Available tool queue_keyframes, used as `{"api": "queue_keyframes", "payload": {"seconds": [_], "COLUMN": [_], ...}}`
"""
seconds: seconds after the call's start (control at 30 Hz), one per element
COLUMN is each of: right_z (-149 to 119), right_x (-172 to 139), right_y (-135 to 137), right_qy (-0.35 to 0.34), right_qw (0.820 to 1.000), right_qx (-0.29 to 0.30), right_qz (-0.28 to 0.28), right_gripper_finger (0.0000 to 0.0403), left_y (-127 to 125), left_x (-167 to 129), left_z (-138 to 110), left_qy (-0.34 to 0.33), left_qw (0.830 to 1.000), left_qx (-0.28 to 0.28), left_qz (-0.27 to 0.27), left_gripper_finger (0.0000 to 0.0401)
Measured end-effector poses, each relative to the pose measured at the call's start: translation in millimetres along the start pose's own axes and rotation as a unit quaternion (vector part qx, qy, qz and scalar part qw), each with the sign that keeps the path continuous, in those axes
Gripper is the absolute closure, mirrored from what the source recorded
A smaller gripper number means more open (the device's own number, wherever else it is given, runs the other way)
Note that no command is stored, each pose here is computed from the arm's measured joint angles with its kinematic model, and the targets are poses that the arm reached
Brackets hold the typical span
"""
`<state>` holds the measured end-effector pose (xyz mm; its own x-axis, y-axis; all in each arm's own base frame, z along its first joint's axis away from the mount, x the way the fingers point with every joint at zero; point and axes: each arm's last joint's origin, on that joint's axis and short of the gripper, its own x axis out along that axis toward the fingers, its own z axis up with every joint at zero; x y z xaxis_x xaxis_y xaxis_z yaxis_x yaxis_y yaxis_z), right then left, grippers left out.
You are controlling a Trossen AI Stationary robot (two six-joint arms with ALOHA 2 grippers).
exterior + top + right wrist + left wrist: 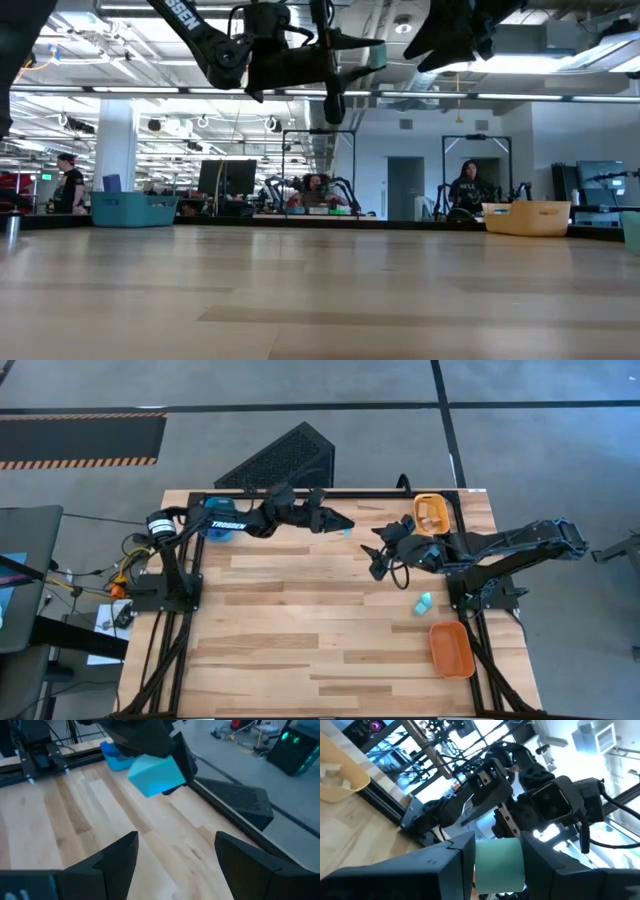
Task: Sort & place blocks by color
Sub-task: Put the bottom left light blue block into the orange bin
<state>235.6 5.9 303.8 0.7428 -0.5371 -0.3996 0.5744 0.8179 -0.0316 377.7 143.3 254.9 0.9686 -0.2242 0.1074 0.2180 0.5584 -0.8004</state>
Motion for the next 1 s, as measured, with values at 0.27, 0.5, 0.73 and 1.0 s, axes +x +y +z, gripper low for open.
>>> {"api": "queue_keyframes", "payload": {"seconds": [0.27,0.5,0.73,1.0], "right_z": [3.2,3.4,9.4,37.5], "right_x": [3.2,3.2,4.1,-0.5], "right_y": [-4.2,-4.1,-9.7,-14.6], "right_qy": [-0.008,-0.008,-0.015,-0.064], "right_qw": [0.997,0.989,0.988,0.985], "right_qx": [-0.072,-0.147,-0.146,-0.152], "right_qz": [-0.009,-0.011,-0.048,-0.058], "right_gripper_finger": [0.0117,0.0117,0.0117,0.0117], "left_y": [0.2,-5.5,-17.8,-29.2], "left_x": [-6.4,-4.7,-0.7,1.4], "left_z": [18.3,25.9,36.3,41.3], "left_qy": [-0.003,-0.011,-0.013,0.028], "left_qw": [1.000,1.000,0.998,0.992], "left_qx": [-0.003,-0.009,0.018,0.068], "left_qz": [-0.011,-0.021,-0.051,-0.100], "left_gripper_finger": [0.0298,0.0298,0.0298,0.0298]}}
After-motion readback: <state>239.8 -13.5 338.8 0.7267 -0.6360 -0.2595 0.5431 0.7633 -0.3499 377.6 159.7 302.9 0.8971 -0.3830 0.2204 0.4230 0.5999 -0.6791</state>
